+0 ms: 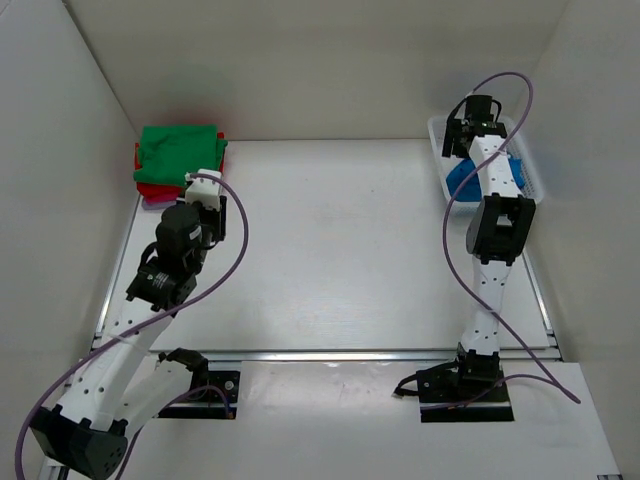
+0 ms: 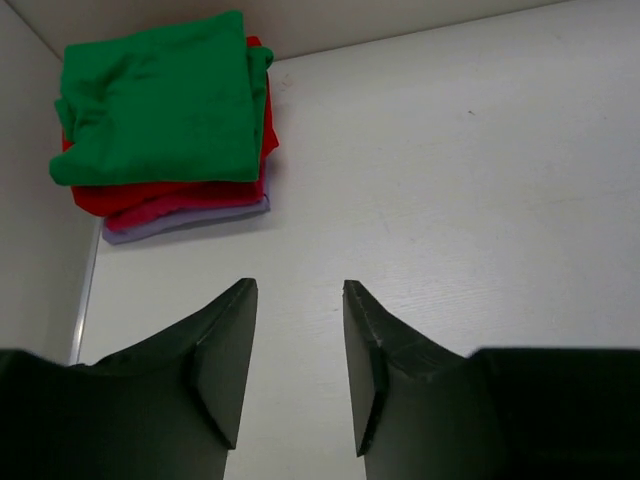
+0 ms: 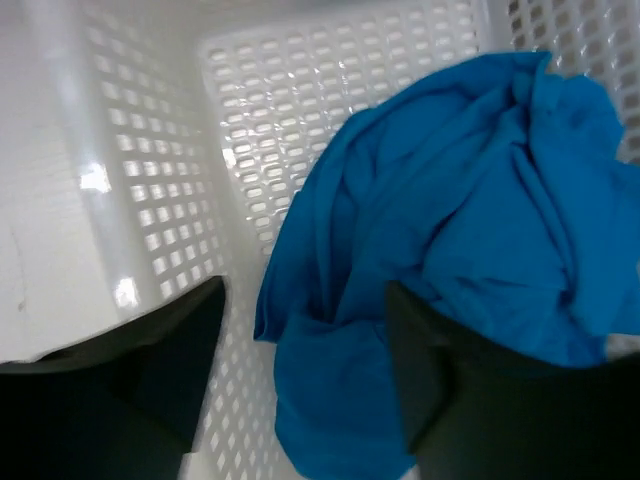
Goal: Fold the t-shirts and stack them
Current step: Grab crumpled tshirt from bin with the right arm, then move the tshirt to the center of the board
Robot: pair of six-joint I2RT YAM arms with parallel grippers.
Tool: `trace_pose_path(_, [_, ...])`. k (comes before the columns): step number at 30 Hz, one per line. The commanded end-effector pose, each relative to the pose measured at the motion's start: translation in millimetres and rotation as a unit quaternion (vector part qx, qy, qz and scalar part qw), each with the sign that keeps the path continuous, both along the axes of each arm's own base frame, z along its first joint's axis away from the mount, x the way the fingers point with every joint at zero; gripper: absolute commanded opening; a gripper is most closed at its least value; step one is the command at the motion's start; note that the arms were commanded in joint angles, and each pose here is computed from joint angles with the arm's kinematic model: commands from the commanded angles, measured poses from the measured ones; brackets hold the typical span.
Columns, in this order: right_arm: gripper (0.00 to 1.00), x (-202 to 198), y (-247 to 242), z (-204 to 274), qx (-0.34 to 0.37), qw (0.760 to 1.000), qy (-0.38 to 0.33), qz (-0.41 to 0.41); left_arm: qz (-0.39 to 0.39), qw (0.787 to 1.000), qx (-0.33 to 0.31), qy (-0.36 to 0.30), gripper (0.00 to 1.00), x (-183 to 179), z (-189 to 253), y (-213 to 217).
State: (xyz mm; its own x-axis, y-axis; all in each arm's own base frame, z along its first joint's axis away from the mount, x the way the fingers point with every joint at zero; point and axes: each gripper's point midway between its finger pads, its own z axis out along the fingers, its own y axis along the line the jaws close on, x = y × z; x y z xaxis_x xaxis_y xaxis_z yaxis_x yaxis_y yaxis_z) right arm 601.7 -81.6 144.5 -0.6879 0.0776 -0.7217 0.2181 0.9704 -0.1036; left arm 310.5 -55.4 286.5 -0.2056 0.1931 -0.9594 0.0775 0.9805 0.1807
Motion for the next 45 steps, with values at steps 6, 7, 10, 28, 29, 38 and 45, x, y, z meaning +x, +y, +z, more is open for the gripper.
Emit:
trace_pose_path(6, [0.82,-4.4,-59.7,-41.0,0.025,0.996,0.033,-0.084,0.041,0.998,0.011,-0.039,0.56,-2.2,1.5,12.1])
trace_pose_path(7, [0.88,-5.5,-61.2,-47.4,0.021,0.995,0.04,-0.089,0.045,0.998,0.007,-0.045,0.51,-3.3,1.9,14.4])
trace_pose_path(10, [0.99,-16.8,-64.4,-78.7,0.002,0.991,0.086,-0.098,0.05,0.998,0.0,-0.05,0.38,-2.6,-1.3,16.2])
trace_pose_path(28, [0.0,-75.5,22.3,297.0,-0.048,0.961,-0.27,0.039,-0.019,0.995,-0.093,-0.028,0.37,-14.3,14.3,-10.8])
trace_pose_path(29, [0.0,-89.9,33.7,316.2,-0.038,0.955,-0.29,0.052,-0.026,0.995,-0.097,-0.023,0.38,-15.4,15.2,-12.3])
trace_pose_path(38, [0.0,-259.5,144.6,395.9,0.078,0.9,-0.379,0.202,-0.044,0.991,-0.129,-0.007,0.54,-37.0,30.2,-6.2])
trace_pose_path(45, [0.0,-237.8,226.2,225.3,0.184,0.915,-0.246,0.26,-0.043,0.983,-0.18,-0.006,0.53,-53.4,39.6,-7.7])
